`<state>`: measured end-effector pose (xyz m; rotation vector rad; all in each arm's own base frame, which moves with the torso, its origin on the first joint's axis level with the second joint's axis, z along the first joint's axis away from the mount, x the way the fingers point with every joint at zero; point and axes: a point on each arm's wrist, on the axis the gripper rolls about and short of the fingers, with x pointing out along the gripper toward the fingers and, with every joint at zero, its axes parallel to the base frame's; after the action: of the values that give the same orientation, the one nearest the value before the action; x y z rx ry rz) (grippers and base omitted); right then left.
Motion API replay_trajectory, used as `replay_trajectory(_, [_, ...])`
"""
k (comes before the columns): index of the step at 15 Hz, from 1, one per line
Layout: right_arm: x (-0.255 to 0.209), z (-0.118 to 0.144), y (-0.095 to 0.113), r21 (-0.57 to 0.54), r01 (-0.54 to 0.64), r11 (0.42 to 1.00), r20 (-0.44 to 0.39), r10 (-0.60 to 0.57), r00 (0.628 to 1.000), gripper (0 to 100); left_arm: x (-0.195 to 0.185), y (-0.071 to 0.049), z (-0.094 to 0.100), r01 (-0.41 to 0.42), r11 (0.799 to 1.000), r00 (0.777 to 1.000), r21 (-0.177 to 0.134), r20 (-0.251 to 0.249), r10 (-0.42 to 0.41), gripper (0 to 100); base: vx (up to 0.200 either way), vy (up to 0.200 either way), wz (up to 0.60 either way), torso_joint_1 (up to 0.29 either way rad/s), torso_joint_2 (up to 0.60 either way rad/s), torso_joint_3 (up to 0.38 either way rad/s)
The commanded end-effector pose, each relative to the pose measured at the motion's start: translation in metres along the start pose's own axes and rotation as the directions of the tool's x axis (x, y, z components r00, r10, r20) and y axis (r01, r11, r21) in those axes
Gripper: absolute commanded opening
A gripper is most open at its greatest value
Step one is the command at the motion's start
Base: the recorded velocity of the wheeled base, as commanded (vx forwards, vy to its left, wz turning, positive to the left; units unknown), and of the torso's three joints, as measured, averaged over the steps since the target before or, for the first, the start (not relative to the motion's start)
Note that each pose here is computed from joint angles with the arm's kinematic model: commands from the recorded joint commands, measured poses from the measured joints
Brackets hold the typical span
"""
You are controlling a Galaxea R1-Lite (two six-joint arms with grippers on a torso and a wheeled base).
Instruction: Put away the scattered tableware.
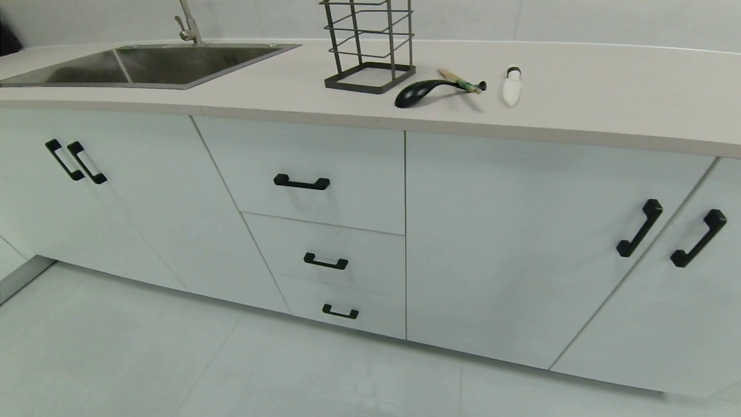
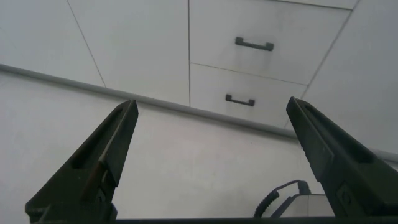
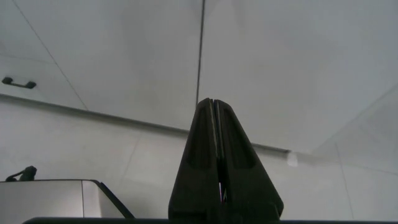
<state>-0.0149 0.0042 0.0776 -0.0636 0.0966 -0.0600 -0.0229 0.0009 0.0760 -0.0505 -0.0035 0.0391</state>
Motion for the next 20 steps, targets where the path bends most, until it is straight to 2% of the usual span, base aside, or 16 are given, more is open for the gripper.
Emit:
replay_trajectory(1, [0.0002,0.0001,0.0,0.0,-0.001,1.0,-0.002,0.001,1.0,0,0.0,0.0,0.0,-0.001,1.0,1.0,0.0,0.001,0.001,100,0.2,0.2,0.0,-0.002,0.0,0.002])
replay_trajectory(2, [0.0003,0.0001,0.0,0.0,-0.001,1.0,-0.003,0.001,1.0,0,0.0,0.0,0.0,-0.002,1.0,1.0,0.0,0.001,0.002,100,0.2,0.2,0.0,0.002,0.01,-0.002])
replay_trajectory(20, [0.0003,0.0003,-0.0001,0.0,0.001,1.0,-0.002,-0.001,1.0,0,0.0,0.0,0.0,0.001,1.0,1.0,0.003,0.0,-0.001,100,0.0,0.0,0.0,0.0,0.0,0.0])
